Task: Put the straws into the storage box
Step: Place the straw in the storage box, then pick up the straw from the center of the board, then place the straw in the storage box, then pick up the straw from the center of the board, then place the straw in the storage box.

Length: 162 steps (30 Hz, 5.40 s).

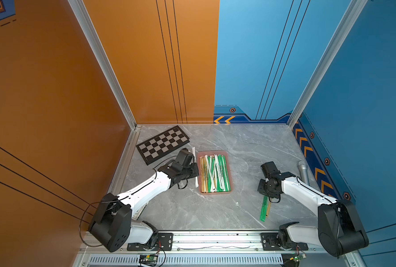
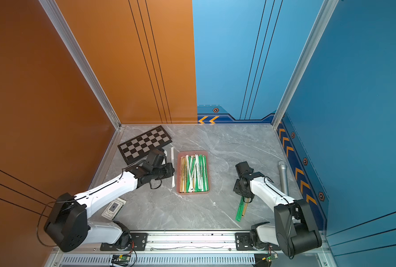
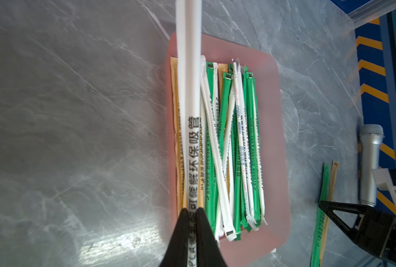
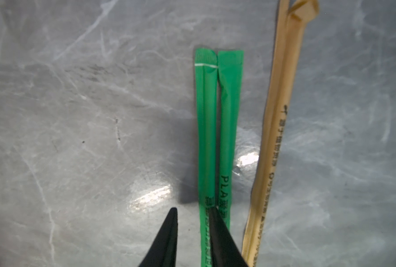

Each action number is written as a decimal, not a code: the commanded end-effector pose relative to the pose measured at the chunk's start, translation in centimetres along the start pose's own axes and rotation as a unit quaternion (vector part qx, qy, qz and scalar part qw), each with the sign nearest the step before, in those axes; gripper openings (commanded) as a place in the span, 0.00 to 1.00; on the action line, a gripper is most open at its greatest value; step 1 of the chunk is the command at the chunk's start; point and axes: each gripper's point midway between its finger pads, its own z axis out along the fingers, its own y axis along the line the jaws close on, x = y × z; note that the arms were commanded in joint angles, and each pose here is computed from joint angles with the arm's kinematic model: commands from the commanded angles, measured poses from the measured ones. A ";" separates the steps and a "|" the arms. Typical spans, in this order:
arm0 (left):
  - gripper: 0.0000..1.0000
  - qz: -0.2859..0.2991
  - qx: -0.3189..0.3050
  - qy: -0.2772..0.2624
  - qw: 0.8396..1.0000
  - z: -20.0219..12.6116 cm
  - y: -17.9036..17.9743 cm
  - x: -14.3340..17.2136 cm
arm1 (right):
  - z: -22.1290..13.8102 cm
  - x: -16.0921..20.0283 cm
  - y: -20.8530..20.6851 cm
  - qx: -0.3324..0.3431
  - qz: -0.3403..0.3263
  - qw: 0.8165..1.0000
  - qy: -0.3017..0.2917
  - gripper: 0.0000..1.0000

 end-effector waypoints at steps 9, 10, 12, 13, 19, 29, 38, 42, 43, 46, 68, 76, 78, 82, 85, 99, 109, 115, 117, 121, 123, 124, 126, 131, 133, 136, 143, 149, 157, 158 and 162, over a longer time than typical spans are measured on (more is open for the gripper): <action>0.10 0.003 0.062 0.016 0.998 2.6 -4.8 0.3 | 0.7 1.1 -0.3 0.006 0.007 1.000 0.014 0.25; 0.11 0.003 0.061 0.020 0.998 2.9 -4.7 0.5 | 0.8 1.1 -0.3 0.006 0.006 1.000 0.016 0.25; 0.12 0.004 0.059 0.024 0.998 3.1 -4.6 0.7 | 0.9 1.2 -0.3 0.006 0.005 1.000 0.019 0.25; 0.14 0.004 0.057 0.025 0.998 3.2 -4.6 0.9 | 1.0 1.3 -0.4 0.008 0.003 1.000 0.022 0.25; 0.36 0.012 0.041 0.028 0.999 3.3 -4.1 1.3 | 1.2 1.3 -0.3 0.009 0.001 1.000 0.024 0.19; 0.63 0.029 0.027 0.017 0.999 2.5 -4.1 1.1 | -0.5 -0.4 1.4 -0.024 0.003 1.000 -0.002 0.07; 0.98 0.056 -0.013 -0.014 0.998 0.5 -2.5 0.8 | -6.3 -4.2 7.6 -0.123 -0.019 0.990 -0.067 0.06; 0.99 0.062 -0.027 -0.026 0.997 -0.1 -1.6 0.7 | -8.4 -5.6 11.6 -0.170 -0.038 0.981 -0.082 0.06; 0.99 0.065 -0.031 -0.027 0.997 -0.3 -1.4 0.8 | -8.7 -6.0 12.8 -0.184 -0.044 0.978 -0.084 0.06; 0.99 0.066 -0.040 -0.029 0.997 -0.6 -0.7 0.9 | -9.2 -6.7 17.1 -0.233 -0.073 0.966 -0.086 0.06; 0.99 0.049 -0.054 -0.013 0.997 -0.6 1.9 2.1 | -6.3 -7.0 25.9 -0.265 -0.177 0.946 -0.052 0.41; 0.98 0.047 -0.056 -0.012 0.997 -0.5 2.0 2.1 | -6.7 -8.2 13.7 -0.114 -0.104 0.983 -0.103 0.43; 0.99 0.047 -0.056 -0.013 0.997 -0.5 2.0 2.1 | -6.0 -7.9 9.0 -0.052 -0.078 0.990 -0.102 0.43; 0.99 0.047 -0.055 -0.016 0.997 -0.5 1.7 2.0 | -5.1 -6.5 2.6 0.008 -0.032 0.995 -0.097 0.43; 0.99 0.050 -0.050 -0.016 0.997 -0.5 1.3 1.9 | -4.5 -5.3 -0.2 0.023 -0.001 0.996 -0.085 0.43; 0.99 0.059 -0.018 -0.018 0.998 -0.1 -0.2 1.8 | -1.4 -1.3 -2.7 0.034 0.023 0.999 -0.022 0.31; 0.99 0.060 -0.014 -0.017 0.998 0.0 -0.5 1.8 | 0.1 -0.3 -2.2 0.029 0.013 0.999 0.004 0.29; 0.99 0.060 -0.016 -0.018 0.998 0.1 -0.4 1.9 | 0.6 0.0 -2.3 0.036 0.010 0.999 0.014 0.24; 0.99 0.060 -0.015 -0.018 0.998 0.0 -0.4 1.9 | 0.8 0.1 -2.4 0.038 0.010 0.999 0.018 0.22; 0.98 0.059 -0.017 -0.019 0.998 0.0 -0.3 1.8 | 1.1 0.3 -2.4 0.042 0.007 0.999 0.025 0.19; 0.99 0.058 -0.018 -0.021 0.998 -0.1 -0.2 1.8 | 1.3 0.4 -2.4 0.043 0.005 0.999 0.030 0.18; 0.98 0.058 -0.018 -0.022 0.998 -0.1 -0.2 1.8 | 1.4 0.5 -2.4 0.043 0.004 0.999 0.032 0.17; 0.99 0.058 -0.018 -0.023 0.998 -0.2 -0.2 1.7 | 1.5 0.6 -2.3 0.043 0.002 0.999 0.034 0.15; 0.99 0.057 -0.020 -0.023 0.998 -0.1 0.0 1.8 | 1.3 0.3 -2.0 0.039 -0.002 0.999 0.031 0.10; 0.99 0.057 -0.021 -0.024 0.998 -0.2 0.1 1.8 | 1.0 0.1 -1.6 0.032 -0.001 0.999 0.025 0.08; 0.99 0.056 -0.023 -0.028 0.998 -0.3 0.2 1.7 | -0.2 -1.0 -0.2 -0.001 0.010 1.000 0.008 0.06; 0.99 0.051 -0.021 -0.033 0.998 -0.5 0.1 1.5 | -7.2 -6.6 6.3 -0.124 0.012 0.989 -0.081 0.05; 0.99 0.045 -0.012 -0.037 0.998 -0.3 -0.1 1.5 | -10.2 -8.7 13.9 -0.204 -0.046 0.972 -0.106 0.05; 0.98 0.043 -0.007 -0.041 0.998 -0.7 -0.1 1.5 | -8.1 -8.2 23.0 -0.270 -0.119 0.953 -0.063 0.05; 0.99 0.043 -0.007 -0.042 0.998 -0.8 -0.1 1.5 | -7.9 -8.2 23.7 -0.275 -0.124 0.951 -0.058 0.05; 0.99 0.041 -0.006 -0.038 0.998 -0.7 0.1 1.8 | -6.9 -7.8 25.8 -0.287 -0.145 0.946 -0.041 0.05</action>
